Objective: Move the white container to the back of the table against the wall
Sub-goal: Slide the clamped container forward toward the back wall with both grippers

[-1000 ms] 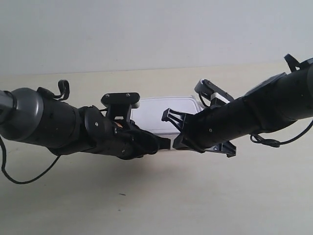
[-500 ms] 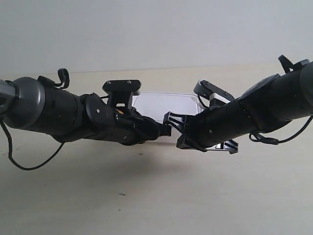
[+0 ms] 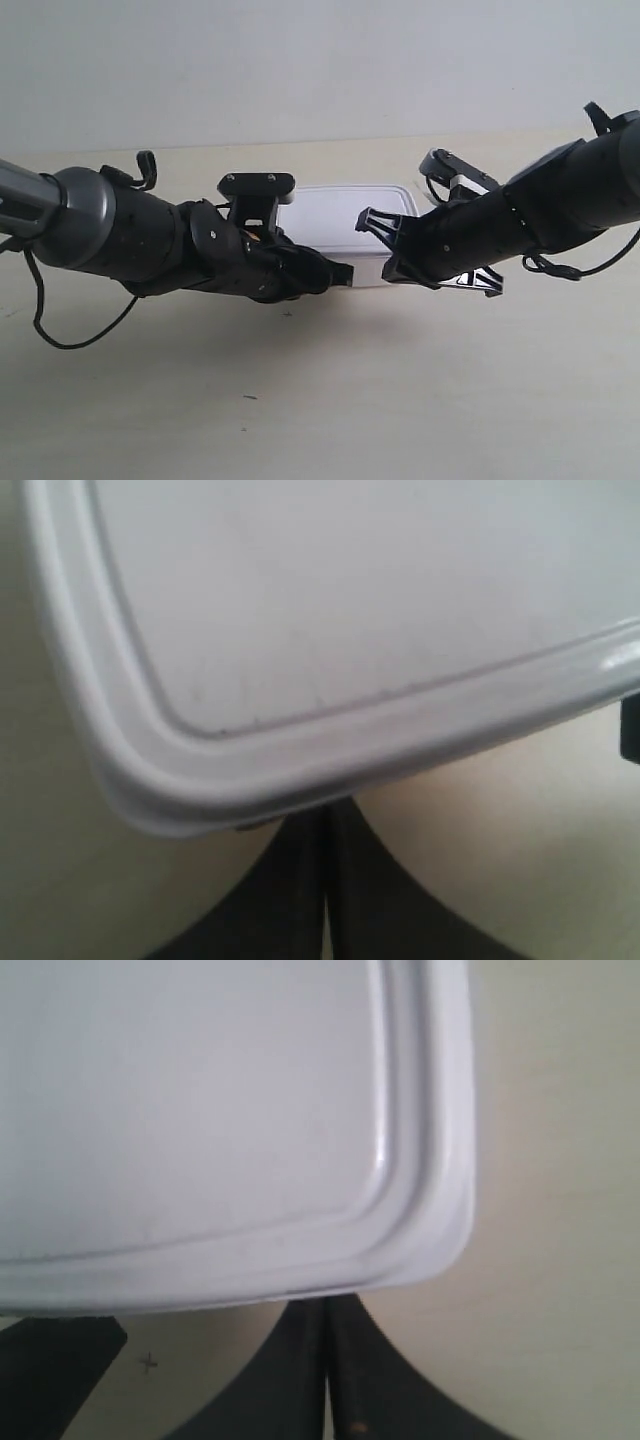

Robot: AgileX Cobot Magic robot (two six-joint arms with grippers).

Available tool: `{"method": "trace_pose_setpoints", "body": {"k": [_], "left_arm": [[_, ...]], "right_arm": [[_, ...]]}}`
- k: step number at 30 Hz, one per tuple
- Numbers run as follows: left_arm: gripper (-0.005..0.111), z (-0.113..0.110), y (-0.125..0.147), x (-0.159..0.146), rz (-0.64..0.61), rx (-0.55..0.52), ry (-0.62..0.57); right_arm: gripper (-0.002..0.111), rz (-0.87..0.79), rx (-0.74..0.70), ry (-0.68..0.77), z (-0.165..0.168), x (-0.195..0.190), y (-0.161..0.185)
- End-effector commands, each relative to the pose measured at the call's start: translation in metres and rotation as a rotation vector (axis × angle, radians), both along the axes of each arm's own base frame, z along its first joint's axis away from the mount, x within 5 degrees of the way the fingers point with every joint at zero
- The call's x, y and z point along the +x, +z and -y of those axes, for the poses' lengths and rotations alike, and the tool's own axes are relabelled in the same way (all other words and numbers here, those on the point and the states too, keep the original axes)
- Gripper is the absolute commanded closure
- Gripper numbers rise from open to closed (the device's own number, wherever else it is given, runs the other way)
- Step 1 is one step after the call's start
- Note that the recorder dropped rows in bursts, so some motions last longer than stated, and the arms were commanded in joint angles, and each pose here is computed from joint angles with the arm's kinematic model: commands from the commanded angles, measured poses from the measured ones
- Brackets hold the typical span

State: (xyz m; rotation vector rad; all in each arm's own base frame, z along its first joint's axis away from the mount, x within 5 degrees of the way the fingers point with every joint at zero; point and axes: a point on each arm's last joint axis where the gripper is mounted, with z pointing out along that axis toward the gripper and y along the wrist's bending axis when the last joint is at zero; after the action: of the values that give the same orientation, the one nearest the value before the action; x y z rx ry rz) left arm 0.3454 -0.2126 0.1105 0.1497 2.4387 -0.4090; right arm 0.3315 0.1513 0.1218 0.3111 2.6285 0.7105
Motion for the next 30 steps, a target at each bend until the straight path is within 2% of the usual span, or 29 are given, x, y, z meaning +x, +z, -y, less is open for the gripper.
{"method": "trace_pose_setpoints", "body": {"k": [1, 21, 30], "left_arm": [[0.107, -0.001, -0.002, 0.009, 0.014, 0.0, 0.011], [0.107, -0.006, -0.009, 0.047, 0.034, -0.008, 0.036], [0.107, 0.002, -0.013, 0.063, 0.06, -0.012, 0.021]], "right_arm": [[0.108, 0.012, 0.004, 0.0, 0.004, 0.009, 0.001], [0.108, 0.03, 0.051, 0.005, -0.005, 0.052, -0.009], [0.108, 0.041, 0.09, -0.017, -0.003, 0.077, -0.012]]}}
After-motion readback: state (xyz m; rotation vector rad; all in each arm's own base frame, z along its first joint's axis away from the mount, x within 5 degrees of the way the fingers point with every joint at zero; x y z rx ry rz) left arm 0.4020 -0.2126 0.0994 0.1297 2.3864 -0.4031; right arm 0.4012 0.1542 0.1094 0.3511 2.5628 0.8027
